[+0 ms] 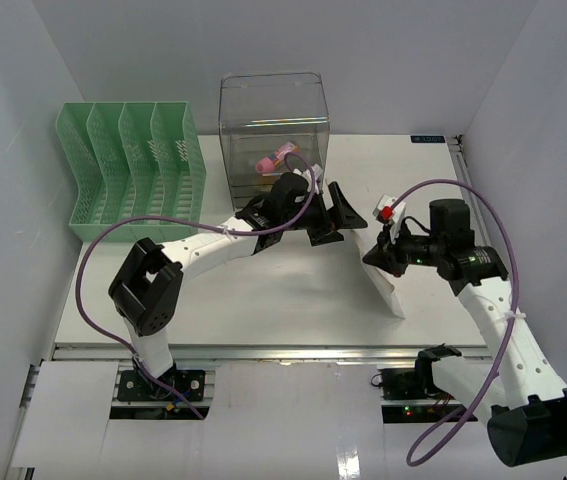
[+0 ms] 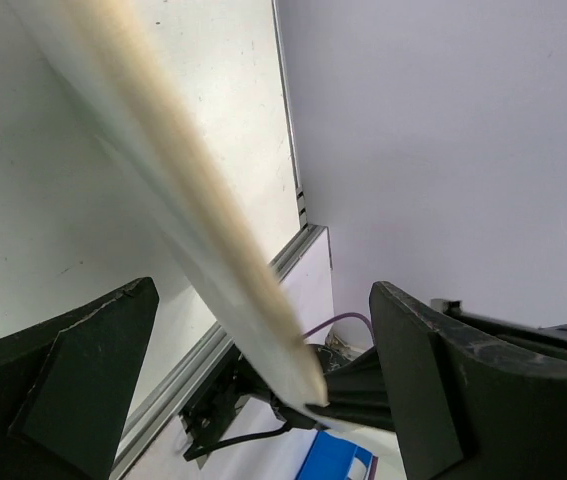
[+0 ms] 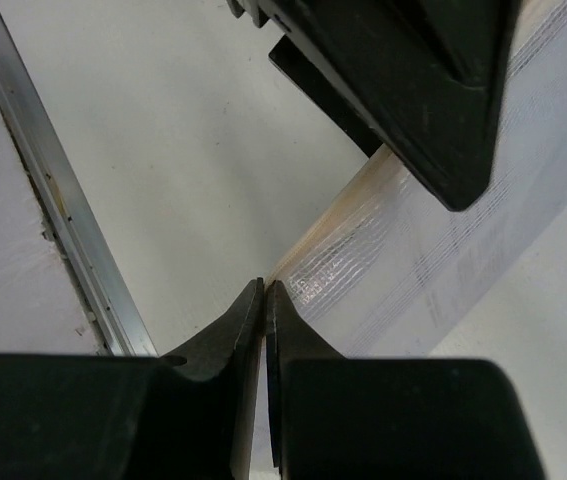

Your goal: Organize the desk

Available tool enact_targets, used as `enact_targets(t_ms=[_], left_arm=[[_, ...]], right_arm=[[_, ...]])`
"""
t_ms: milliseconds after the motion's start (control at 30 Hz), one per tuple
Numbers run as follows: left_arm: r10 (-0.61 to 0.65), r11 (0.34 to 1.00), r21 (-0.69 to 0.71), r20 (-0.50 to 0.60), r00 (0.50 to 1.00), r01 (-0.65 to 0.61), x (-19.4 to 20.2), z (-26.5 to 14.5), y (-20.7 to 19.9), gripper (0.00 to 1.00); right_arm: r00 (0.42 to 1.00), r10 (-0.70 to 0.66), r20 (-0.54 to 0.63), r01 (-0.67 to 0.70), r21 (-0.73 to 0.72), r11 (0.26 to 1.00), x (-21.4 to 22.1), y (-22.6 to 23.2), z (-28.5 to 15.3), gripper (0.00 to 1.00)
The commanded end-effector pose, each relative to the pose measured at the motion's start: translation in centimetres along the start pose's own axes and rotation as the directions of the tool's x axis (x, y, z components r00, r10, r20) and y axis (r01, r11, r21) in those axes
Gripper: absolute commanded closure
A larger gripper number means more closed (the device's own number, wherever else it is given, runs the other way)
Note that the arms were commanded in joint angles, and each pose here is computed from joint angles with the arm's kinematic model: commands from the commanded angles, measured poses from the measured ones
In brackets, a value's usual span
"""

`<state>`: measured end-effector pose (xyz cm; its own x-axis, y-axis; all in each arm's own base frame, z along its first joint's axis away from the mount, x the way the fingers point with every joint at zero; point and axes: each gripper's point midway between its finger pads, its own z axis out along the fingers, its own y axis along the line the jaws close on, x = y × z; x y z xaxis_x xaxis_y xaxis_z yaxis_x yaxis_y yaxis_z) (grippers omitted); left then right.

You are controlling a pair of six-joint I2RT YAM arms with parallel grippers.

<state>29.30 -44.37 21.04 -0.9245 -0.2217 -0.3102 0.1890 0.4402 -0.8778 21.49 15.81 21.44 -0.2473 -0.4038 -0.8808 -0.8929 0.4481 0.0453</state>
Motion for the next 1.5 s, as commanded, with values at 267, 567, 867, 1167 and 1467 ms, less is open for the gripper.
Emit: enact_targets(t_ms=[267,567,867,1167,1467], left_arm=[[-0.003,0.999,-0.054,-0.003,1.0,0.003,0.2,-1.2,0.2,0.03],[-0.036,0.994,-0.102,-0.043,0.998,0.031,1.1,0.3,2.5,0.33],[-0.042,0.996,-0.088,-0.097,0.994,0.034,1.9,0.5,2.4,0.85],[0.078,0.994,-0.077,-0.07,0.994,-0.084,1.9,-1.7,2.0,1.0],[0.443,0.884,-0.17,0.012,0.896,-0.435,1.3,-10.9,1.3,1.0]], right_arm=[[0.999,-0.039,0.013,0.04,-0.019,0.999,-1.4,1.3,1.8,0.92],[0.999,-0.049,0.013,0.049,-0.054,0.997,-1.5,2.1,2.1,0.92],[0.998,-0.055,0.02,0.056,-0.049,0.997,-1.2,2.2,2.0,0.92],[0.988,-0.147,0.036,0.151,-0.118,0.982,-1.1,4.0,1.0,0.12],[0.963,-0.265,0.042,0.259,0.119,0.959,-3.4,1.0,-2.1,0.1]])
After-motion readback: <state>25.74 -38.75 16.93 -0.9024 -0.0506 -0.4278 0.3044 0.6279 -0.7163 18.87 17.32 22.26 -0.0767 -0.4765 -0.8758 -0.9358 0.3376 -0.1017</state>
